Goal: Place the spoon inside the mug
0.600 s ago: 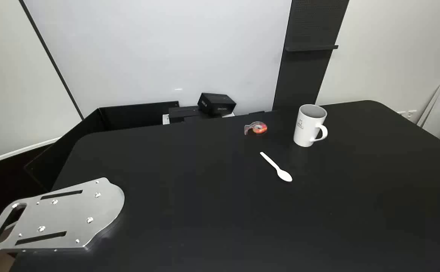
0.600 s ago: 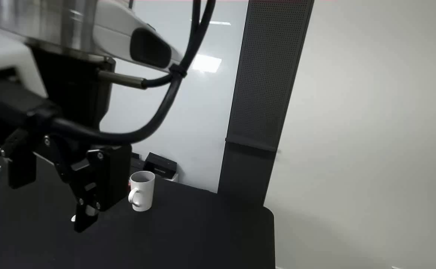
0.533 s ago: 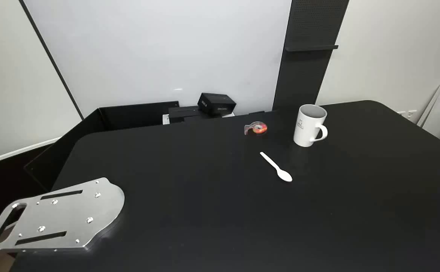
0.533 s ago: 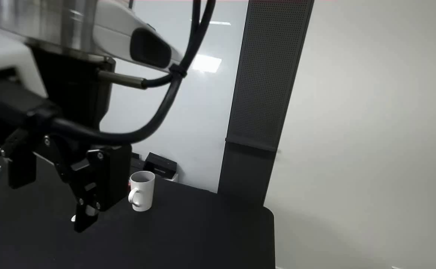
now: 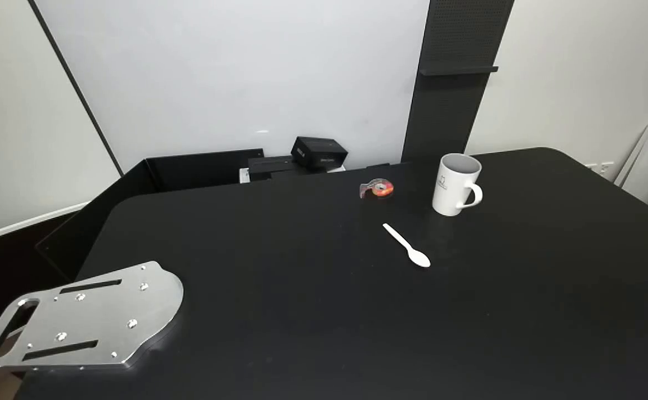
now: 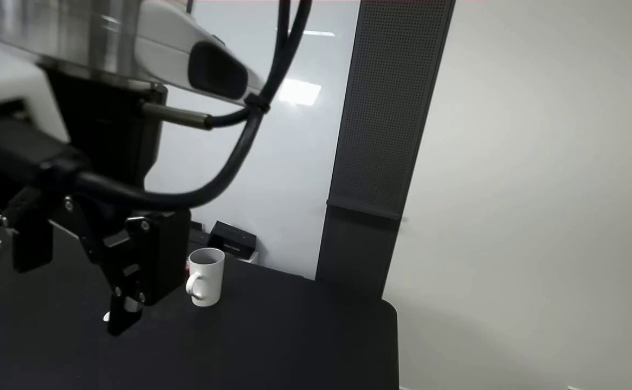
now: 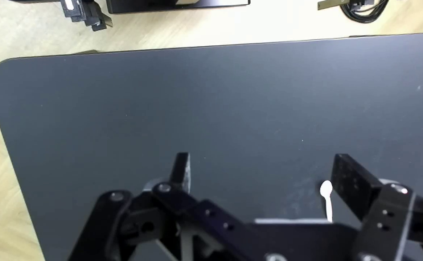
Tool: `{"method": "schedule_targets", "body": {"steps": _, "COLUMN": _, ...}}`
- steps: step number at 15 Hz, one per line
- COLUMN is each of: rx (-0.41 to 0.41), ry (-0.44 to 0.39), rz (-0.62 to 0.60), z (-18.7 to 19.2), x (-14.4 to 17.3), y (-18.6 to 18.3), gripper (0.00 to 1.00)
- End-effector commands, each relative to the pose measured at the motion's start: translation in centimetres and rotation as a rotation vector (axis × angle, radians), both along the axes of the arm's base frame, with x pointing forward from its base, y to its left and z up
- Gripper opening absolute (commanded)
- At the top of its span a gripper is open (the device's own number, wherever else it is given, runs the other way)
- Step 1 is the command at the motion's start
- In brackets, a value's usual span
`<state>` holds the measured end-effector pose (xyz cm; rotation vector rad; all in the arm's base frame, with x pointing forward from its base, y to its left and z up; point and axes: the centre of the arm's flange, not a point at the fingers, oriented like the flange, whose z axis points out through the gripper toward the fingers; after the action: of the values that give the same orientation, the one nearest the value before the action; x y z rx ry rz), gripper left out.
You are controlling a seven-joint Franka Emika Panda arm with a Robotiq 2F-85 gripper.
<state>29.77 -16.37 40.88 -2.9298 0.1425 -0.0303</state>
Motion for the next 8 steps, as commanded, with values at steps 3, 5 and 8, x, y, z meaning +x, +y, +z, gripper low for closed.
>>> {"method": "schedule_targets", "body": {"steps": 3, "rx": -0.004, "ry": -0.013, "rz": -0.016, "z": -0.6, "x": 2.8, "y": 0.9, "gripper": 1.00}}
{"method": "schedule_targets", "body": {"steps": 5, "rx": -0.009, "ry": -0.017, "rz": -0.007, "z": -1.1, "x": 4.1, "y": 1.9, "gripper": 1.00}}
{"method": "schedule_targets", "body": {"steps": 8, "rx": -0.022, "ry": -0.016, "rz": 0.019, "z": -2.0, "x": 6.3, "y": 3.9, "gripper": 1.00}}
